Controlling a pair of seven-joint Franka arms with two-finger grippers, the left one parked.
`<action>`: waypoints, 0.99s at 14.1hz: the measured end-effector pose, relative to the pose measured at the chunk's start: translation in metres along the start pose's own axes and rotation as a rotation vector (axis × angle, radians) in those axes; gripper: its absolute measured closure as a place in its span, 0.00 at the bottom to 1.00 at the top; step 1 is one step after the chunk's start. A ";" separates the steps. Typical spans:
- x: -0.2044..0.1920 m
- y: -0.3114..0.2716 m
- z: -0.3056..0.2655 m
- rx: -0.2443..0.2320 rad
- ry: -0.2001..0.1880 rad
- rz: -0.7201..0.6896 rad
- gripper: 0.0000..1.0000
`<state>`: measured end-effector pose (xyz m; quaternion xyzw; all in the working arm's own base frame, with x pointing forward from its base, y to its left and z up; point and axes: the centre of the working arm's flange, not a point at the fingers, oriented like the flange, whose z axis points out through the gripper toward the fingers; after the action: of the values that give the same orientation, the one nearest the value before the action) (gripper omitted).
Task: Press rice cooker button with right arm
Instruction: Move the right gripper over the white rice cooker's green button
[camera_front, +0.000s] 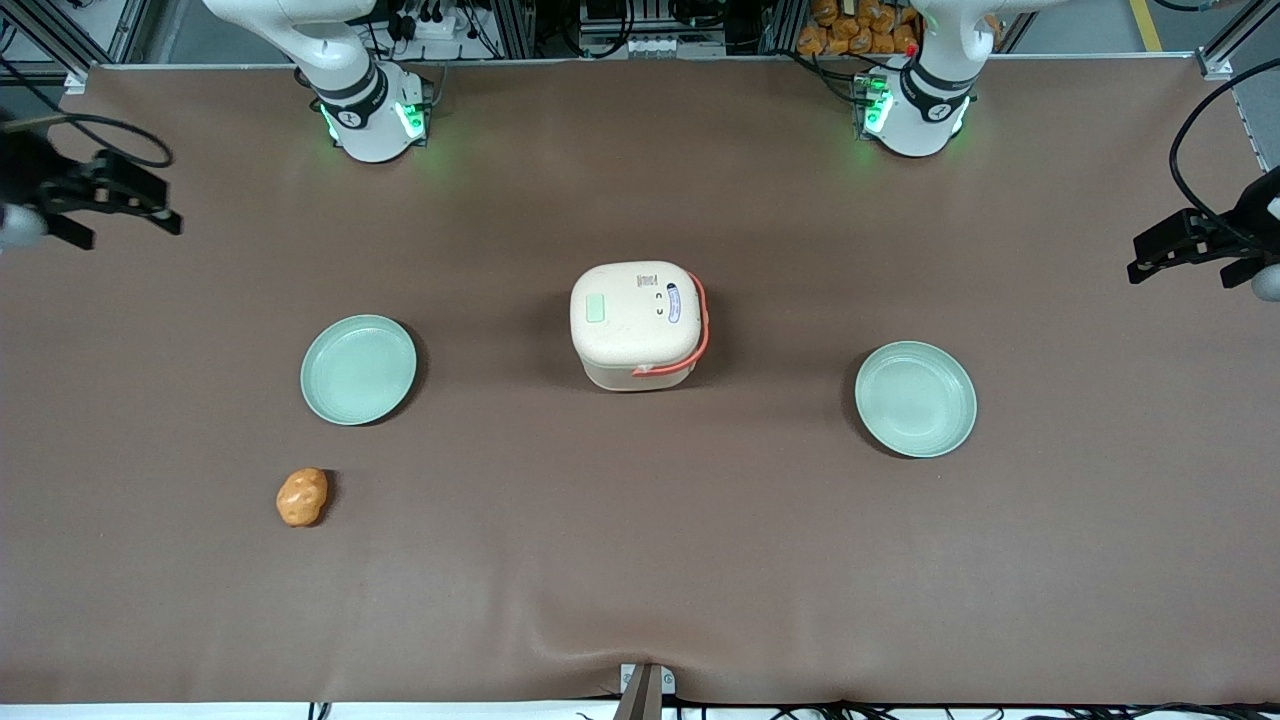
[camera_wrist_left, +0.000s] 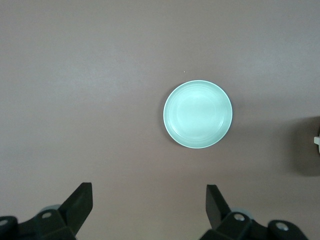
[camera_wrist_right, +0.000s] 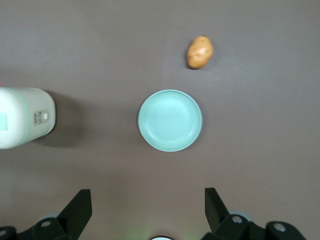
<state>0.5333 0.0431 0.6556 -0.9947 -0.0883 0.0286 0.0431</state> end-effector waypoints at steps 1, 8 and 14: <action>0.004 -0.019 0.005 -0.001 -0.010 -0.028 0.00; 0.025 -0.155 0.030 0.018 0.054 0.022 0.00; 0.032 -0.253 0.076 0.024 0.054 0.130 0.00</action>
<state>0.5161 0.3028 0.6017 -0.9982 -0.0222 0.0058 0.0554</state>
